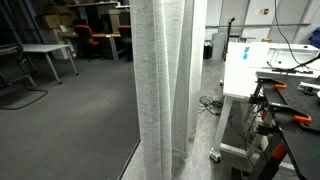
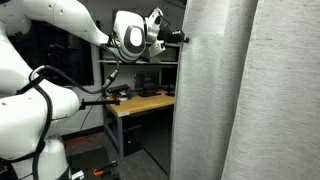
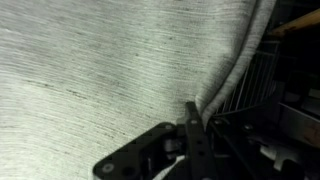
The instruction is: Move the curtains to the left
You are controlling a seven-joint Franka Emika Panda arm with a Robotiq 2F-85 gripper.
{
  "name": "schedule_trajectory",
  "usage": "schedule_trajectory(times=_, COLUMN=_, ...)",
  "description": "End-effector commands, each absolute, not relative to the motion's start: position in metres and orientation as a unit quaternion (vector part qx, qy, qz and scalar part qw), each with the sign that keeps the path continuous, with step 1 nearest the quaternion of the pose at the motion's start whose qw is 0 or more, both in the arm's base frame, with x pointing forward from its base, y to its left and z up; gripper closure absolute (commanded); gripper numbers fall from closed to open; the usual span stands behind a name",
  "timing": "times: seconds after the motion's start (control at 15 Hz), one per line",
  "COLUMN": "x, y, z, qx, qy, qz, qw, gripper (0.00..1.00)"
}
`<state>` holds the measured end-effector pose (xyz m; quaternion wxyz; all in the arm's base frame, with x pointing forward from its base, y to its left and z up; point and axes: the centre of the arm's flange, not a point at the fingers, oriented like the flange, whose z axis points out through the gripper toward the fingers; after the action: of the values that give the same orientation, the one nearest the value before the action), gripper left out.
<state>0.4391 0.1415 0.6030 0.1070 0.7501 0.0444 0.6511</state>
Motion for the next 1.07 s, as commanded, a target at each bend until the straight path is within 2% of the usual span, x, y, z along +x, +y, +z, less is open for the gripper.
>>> schedule_trajectory(times=0.0, x=0.456, y=0.213, z=0.559, qx=0.765, qy=0.084, qz=0.621, qw=0.145, gripper=0.99)
schedule_trajectory(times=0.6, x=0.471, y=0.309, z=0.541, qx=0.728, qy=0.187, qz=0.613, qw=0.242, gripper=0.99)
schedule_trajectory(times=1.0, x=0.47, y=0.338, z=0.538, qx=0.7, qy=0.223, qz=0.607, qw=0.301, gripper=0.99)
